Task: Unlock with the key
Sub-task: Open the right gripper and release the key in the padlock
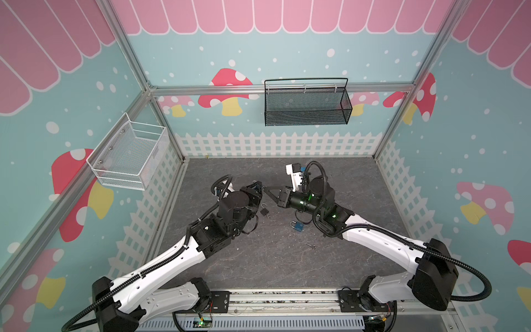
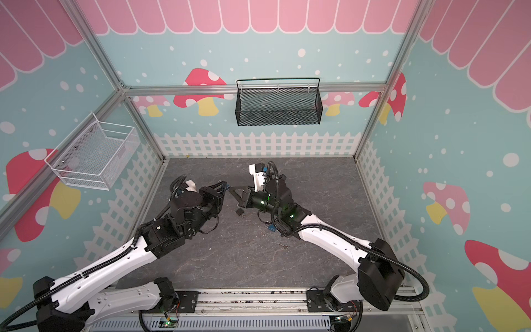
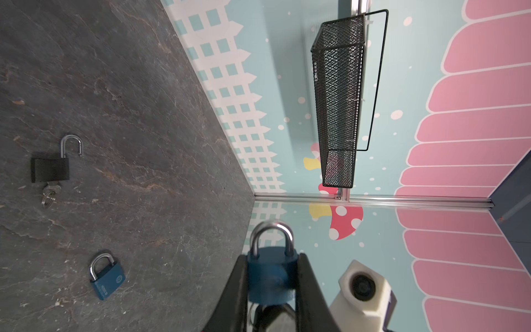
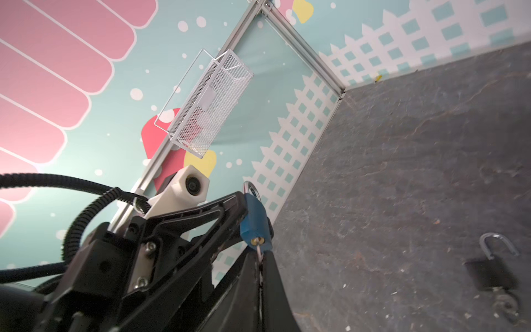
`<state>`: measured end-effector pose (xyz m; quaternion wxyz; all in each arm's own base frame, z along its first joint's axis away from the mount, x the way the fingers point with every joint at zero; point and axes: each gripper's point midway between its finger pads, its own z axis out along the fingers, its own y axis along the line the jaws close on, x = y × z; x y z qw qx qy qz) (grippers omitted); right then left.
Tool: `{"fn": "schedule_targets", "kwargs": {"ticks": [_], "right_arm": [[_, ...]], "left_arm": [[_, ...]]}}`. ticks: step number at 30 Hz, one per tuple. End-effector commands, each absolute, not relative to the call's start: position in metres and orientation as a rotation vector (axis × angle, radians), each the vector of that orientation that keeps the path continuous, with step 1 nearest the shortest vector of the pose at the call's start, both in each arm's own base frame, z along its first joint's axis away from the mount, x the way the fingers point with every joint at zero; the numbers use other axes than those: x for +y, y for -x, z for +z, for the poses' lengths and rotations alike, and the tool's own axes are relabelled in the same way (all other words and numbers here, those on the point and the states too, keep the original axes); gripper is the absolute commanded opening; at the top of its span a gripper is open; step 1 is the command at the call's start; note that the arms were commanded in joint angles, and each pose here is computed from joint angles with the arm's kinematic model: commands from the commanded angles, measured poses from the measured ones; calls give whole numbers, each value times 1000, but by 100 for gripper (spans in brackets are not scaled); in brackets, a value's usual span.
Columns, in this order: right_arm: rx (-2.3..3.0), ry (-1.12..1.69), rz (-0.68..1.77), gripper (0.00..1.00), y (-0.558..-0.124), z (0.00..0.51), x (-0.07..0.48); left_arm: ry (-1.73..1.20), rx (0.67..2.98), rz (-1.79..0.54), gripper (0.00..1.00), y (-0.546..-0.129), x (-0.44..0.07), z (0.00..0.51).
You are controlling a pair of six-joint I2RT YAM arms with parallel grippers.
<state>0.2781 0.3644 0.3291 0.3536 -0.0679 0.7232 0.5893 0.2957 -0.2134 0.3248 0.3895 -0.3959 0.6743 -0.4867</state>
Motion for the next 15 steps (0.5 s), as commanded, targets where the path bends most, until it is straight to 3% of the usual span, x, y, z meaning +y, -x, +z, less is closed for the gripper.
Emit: {"fn": "schedule_targets", "kwargs": {"ticks": [1, 7, 10, 15], "right_arm": [[1718, 152, 1724, 0, -261, 387, 364], [1756, 60, 1810, 0, -260, 360, 365], [1797, 150, 1656, 0, -264, 358, 368], [1932, 231, 1210, 46, -274, 315, 335]], "left_arm": [[893, 1877, -1233, 0, -279, -234, 300], [903, 1804, -1249, 0, -283, -228, 305], [890, 1770, -1190, 0, -286, -210, 315], [675, 1790, -894, 0, -288, -163, 344]]}}
